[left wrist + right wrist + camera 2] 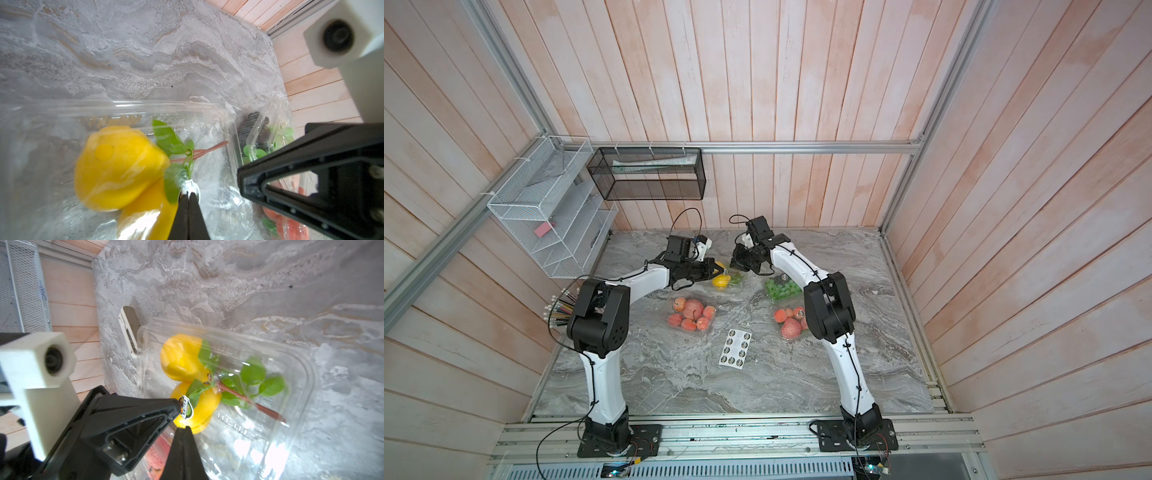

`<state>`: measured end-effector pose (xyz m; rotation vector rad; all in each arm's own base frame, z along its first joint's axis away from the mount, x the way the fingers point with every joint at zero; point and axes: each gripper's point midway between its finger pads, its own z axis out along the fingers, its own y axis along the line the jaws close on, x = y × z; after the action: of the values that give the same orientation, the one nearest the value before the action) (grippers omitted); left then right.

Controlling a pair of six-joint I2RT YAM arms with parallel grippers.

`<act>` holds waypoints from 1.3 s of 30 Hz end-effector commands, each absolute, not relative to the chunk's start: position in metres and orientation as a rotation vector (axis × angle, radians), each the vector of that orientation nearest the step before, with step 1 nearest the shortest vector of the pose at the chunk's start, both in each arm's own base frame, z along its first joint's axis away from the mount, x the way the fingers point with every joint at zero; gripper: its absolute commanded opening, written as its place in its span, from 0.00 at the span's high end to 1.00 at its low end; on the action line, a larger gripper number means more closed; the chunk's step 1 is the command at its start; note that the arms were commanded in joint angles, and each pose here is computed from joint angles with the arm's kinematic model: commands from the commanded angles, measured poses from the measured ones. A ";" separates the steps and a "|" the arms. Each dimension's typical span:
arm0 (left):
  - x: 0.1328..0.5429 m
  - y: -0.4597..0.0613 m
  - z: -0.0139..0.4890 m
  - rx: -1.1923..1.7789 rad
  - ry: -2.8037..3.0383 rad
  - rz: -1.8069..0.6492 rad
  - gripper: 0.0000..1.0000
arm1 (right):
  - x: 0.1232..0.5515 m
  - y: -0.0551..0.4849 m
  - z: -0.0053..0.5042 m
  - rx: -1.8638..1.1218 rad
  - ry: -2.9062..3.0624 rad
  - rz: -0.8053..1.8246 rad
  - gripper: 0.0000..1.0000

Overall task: Label fruit boxes
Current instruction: Stick the label on the fruit box.

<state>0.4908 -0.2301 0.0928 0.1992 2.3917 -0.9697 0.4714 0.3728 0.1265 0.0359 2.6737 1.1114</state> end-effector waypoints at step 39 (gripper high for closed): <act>0.489 -0.211 0.081 0.122 2.453 -0.829 0.95 | 0.460 0.379 0.060 0.009 2.836 0.997 1.00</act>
<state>0.4957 -0.2245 0.0920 0.1730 2.3932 -0.9016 0.4691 0.3898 0.0922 -0.0120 2.7447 1.1156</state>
